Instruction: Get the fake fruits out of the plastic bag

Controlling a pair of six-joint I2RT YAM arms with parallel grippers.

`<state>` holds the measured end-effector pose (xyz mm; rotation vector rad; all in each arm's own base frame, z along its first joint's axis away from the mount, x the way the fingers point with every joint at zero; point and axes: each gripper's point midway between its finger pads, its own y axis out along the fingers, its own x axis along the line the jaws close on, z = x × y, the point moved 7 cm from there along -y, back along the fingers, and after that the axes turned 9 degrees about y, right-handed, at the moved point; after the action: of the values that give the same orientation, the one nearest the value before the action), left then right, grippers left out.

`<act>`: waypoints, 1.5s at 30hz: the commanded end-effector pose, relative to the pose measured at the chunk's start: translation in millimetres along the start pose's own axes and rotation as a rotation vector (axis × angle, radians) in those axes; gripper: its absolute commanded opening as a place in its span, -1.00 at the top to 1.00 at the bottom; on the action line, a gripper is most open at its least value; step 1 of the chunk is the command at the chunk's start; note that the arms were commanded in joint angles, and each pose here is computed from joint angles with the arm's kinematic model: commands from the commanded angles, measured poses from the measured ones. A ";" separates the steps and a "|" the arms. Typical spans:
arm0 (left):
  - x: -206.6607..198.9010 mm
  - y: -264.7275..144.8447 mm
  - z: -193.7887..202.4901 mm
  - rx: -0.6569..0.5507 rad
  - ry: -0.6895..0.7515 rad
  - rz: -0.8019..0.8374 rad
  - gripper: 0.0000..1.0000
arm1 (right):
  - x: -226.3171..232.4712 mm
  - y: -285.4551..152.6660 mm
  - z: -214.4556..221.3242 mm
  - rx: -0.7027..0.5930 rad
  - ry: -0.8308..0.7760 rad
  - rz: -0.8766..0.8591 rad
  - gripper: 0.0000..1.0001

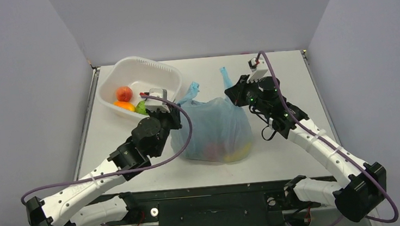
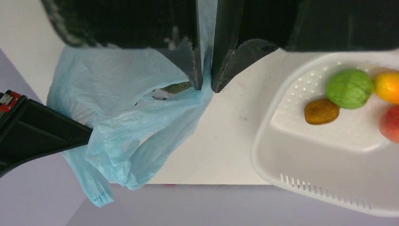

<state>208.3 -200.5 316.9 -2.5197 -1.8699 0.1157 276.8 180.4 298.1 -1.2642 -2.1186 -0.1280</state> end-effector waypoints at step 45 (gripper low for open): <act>43.7 39.6 -163.2 0.195 -0.311 0.133 1.00 | 53.0 -50.3 -103.9 -0.133 -0.076 0.049 1.00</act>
<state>282.2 -153.1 423.4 -2.2712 -1.7817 0.7018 268.3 157.3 372.9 -1.4035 -2.0758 -0.0788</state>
